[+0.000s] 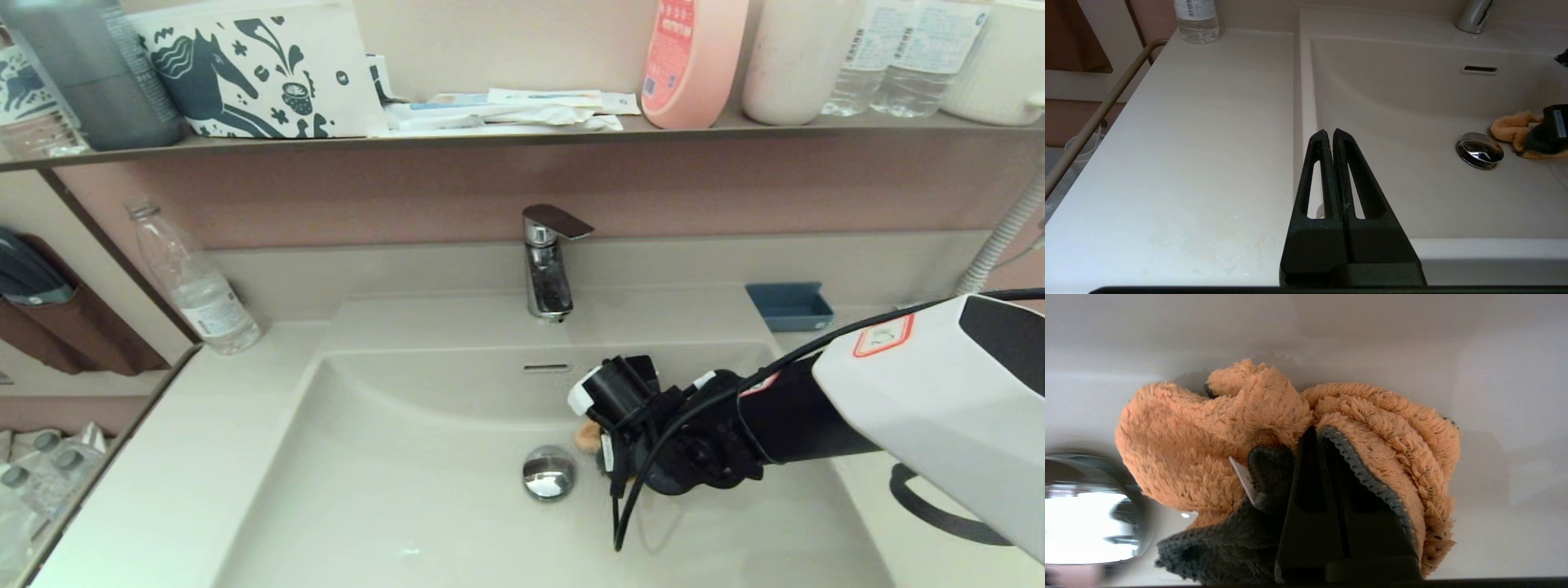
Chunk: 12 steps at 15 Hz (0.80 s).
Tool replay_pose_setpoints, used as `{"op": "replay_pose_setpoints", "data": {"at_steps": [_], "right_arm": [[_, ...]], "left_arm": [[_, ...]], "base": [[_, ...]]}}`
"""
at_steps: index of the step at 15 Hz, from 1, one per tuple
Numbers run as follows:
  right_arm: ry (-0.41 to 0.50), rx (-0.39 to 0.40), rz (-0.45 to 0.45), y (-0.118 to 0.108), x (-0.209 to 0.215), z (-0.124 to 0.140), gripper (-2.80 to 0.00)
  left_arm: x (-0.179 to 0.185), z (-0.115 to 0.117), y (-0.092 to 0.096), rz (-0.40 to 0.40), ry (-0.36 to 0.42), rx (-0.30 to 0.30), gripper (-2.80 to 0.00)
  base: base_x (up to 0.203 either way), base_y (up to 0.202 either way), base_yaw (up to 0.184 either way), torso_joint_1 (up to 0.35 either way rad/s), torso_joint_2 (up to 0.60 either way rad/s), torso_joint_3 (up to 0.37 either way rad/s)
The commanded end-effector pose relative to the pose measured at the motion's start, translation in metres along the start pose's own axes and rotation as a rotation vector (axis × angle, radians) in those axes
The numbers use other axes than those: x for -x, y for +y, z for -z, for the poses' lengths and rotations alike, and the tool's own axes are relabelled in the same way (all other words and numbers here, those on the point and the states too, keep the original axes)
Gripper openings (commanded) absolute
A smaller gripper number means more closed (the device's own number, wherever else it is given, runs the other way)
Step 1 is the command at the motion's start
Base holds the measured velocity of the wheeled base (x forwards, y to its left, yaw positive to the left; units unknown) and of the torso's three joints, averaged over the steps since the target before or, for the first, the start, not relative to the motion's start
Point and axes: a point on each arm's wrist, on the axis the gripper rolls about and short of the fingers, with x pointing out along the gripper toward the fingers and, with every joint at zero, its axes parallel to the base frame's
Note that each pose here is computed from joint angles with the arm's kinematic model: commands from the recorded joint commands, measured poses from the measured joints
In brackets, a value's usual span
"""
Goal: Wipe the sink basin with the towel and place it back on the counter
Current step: Wipe the sink
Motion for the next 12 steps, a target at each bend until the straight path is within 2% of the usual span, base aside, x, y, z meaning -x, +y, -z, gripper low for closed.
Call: {"op": "replay_pose_setpoints", "data": {"at_steps": [1, 5, 9, 12], "right_arm": [[0.021, -0.003, 0.026, -0.014, 0.006, 0.001, -2.80], [0.125, 0.047, 0.097, -0.043, 0.022, 0.011, -2.80], [0.342, 0.180, 0.211, -0.066, 0.038, 0.029, -2.80], [0.486, 0.269, 0.205, -0.065, 0.048, 0.047, -2.80]], "left_arm": [[0.000, 0.000, 0.000, 0.000, 0.001, 0.001, -2.80], [0.000, 0.000, 0.000, 0.000, 0.001, 0.001, -2.80], [0.000, 0.000, 0.000, 0.000, 0.001, 0.001, -2.80], [0.000, 0.000, 0.000, 0.000, 0.001, 0.001, -2.80]], "base": [[0.000, 0.000, 0.000, 0.000, 0.00, 0.000], [0.000, 0.000, 0.000, 0.000, 0.00, 0.000], [0.000, 0.000, 0.000, 0.000, 0.00, 0.000], [0.000, 0.000, 0.000, 0.000, 0.00, 0.000]]}}
